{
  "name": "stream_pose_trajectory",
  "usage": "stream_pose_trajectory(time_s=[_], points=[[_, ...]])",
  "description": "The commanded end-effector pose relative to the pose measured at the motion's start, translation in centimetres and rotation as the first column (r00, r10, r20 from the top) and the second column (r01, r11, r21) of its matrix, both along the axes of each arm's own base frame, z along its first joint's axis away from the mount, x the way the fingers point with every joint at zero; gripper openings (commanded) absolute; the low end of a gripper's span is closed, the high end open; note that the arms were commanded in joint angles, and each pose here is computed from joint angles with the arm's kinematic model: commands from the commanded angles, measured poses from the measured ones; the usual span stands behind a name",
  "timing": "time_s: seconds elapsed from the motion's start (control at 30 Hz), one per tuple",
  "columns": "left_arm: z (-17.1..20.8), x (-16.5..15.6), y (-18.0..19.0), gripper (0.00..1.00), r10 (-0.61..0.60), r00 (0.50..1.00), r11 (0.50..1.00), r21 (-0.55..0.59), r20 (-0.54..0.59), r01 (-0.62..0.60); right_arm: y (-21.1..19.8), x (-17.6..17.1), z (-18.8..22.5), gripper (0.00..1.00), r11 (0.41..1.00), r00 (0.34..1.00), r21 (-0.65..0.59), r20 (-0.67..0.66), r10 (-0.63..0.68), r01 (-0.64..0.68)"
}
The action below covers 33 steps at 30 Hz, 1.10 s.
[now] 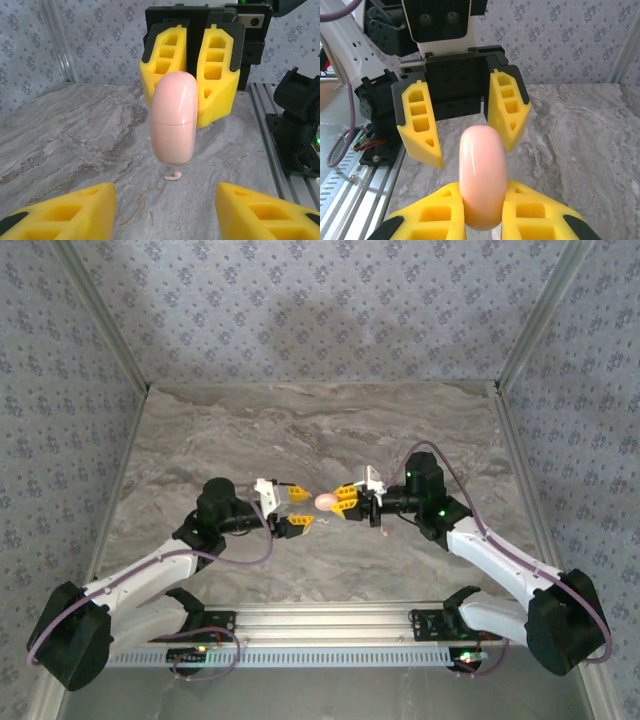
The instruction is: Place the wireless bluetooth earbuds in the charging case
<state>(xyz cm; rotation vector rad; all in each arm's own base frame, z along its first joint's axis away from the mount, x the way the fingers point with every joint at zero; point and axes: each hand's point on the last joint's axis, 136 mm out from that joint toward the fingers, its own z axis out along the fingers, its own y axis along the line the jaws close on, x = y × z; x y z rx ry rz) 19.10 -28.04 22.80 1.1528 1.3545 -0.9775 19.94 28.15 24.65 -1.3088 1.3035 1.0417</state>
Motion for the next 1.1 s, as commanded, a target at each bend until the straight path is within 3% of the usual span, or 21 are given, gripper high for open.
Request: stream_pose_trajectory(time_s=[0.0,0.47,0.57,0.73,1.07], points=[[1.8,-0.7,0.0,0.54,-0.044,0.998,0.998,-0.045,0.04,0.046,0.4,-0.8,0.7,0.12,0.999,0.999,0.029,-0.004,0.043,-0.043],[3.1,-2.3,-0.1,0.48,-0.115,0.992,0.991,-0.059,0.051,0.118,2.2,-1.9,0.9,0.14,0.987,0.987,0.001,-0.007,0.162,-0.162],[3.0,-2.4,-0.1,0.44,-0.123,0.991,0.991,-0.05,0.045,0.125,2.4,-1.7,1.1,0.14,0.986,0.986,0.001,-0.007,0.167,-0.167],[3.0,-2.6,-0.2,0.27,-0.138,0.99,0.989,-0.046,0.042,0.14,2.6,-1.5,0.9,0.14,0.986,0.986,-0.007,-0.014,0.169,-0.169],[3.3,-3.0,-0.3,0.29,-0.15,0.988,0.987,-0.046,0.043,0.152,2.8,-1.4,0.6,0.14,0.983,0.983,-0.019,-0.024,0.181,-0.182]])
